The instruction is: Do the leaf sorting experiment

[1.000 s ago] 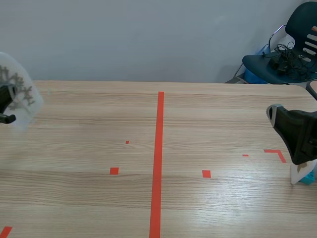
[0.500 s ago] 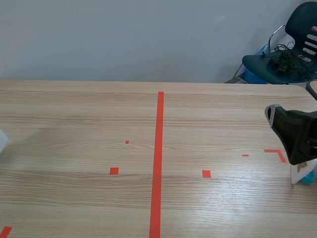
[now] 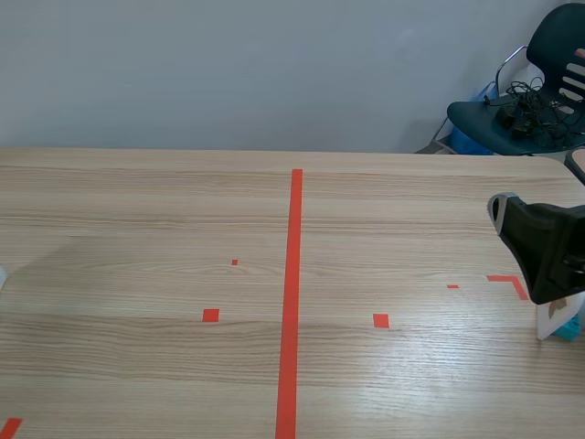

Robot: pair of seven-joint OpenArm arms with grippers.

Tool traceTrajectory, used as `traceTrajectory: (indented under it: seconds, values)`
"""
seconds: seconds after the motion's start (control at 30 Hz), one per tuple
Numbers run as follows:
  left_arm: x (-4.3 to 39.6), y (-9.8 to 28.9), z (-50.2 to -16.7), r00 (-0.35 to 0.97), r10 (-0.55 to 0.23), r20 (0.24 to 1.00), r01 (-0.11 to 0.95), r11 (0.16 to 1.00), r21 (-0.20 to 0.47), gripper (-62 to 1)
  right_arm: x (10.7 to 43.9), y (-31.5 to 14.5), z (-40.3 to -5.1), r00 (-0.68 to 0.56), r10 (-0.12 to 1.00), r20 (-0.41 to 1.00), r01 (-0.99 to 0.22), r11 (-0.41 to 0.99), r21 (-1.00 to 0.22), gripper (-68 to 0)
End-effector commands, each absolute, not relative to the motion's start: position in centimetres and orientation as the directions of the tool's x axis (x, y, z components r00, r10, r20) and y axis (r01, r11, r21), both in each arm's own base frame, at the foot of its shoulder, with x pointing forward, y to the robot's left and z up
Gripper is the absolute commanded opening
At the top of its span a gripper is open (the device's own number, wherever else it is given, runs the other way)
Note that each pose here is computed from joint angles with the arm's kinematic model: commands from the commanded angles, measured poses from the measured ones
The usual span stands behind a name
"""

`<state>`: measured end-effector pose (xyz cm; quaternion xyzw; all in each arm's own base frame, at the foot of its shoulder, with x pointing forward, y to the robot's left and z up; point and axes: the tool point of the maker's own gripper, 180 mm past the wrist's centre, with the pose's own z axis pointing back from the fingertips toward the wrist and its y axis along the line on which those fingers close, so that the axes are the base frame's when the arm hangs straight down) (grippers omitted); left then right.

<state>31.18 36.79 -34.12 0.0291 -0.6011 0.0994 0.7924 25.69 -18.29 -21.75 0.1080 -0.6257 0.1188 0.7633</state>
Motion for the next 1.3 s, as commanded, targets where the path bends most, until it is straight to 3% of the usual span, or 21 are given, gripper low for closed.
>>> traceTrajectory:
  seconds: [0.0,0.17,0.27,0.4,0.53,0.57,0.73,0.87,1.07,1.27]
  values:
    - [31.9,37.2,-32.3,0.211,0.097,0.973,-0.176,0.983,-0.060,-20.9,25.9,-18.2,-21.1,0.162,0.038,0.986,-0.326,0.945,0.018,0.4]
    - [32.7,38.5,-28.7,0.154,0.058,0.986,-0.158,0.987,-0.033,-8.0,25.9,-18.2,-21.0,0.161,0.034,0.986,-0.326,0.945,0.020,0.4]
    - [33.3,38.2,-25.0,0.112,0.006,0.994,-0.084,0.996,0.004,1.4,25.9,-18.2,-21.0,0.161,0.034,0.986,-0.326,0.945,0.021,0.4]
    - [33.5,35.7,-19.8,0.058,-0.060,0.997,0.102,0.993,0.053,1.4,25.9,-18.2,-21.0,0.160,0.031,0.987,-0.326,0.945,0.023,0.4]
    - [32.1,30.2,-16.1,0.023,-0.110,0.994,0.376,0.922,0.094,1.4,26.0,-18.3,-20.9,0.155,0.032,0.987,-0.324,0.946,0.020,0.4]
    - [31.8,29.4,-15.7,0.022,-0.118,0.993,0.394,0.914,0.099,1.4,26.0,-18.3,-20.9,0.155,0.032,0.987,-0.324,0.946,0.020,0.4]
    - [29.4,23.8,-16.5,0.067,-0.125,0.990,0.520,0.851,0.072,1.4,26.0,-18.6,-20.8,0.153,0.038,0.987,-0.316,0.949,0.013,0.4]
    - [27.1,21.2,-18.0,0.106,-0.064,0.992,0.547,0.837,-0.004,1.4,25.9,-19.1,-20.8,0.160,0.048,0.986,-0.305,0.952,0.003,0.4]
    - [25.4,20.6,-20.2,0.159,0.034,0.987,0.499,0.860,-0.110,1.4,25.9,-19.4,-20.8,0.163,0.052,0.985,-0.299,0.954,-0.001,0.4]
    - [25.1,20.5,-20.5,0.164,0.061,0.985,0.485,0.864,-0.134,1.4,25.9,-19.4,-20.9,0.166,0.052,0.985,-0.299,0.954,-0.001,0.4]
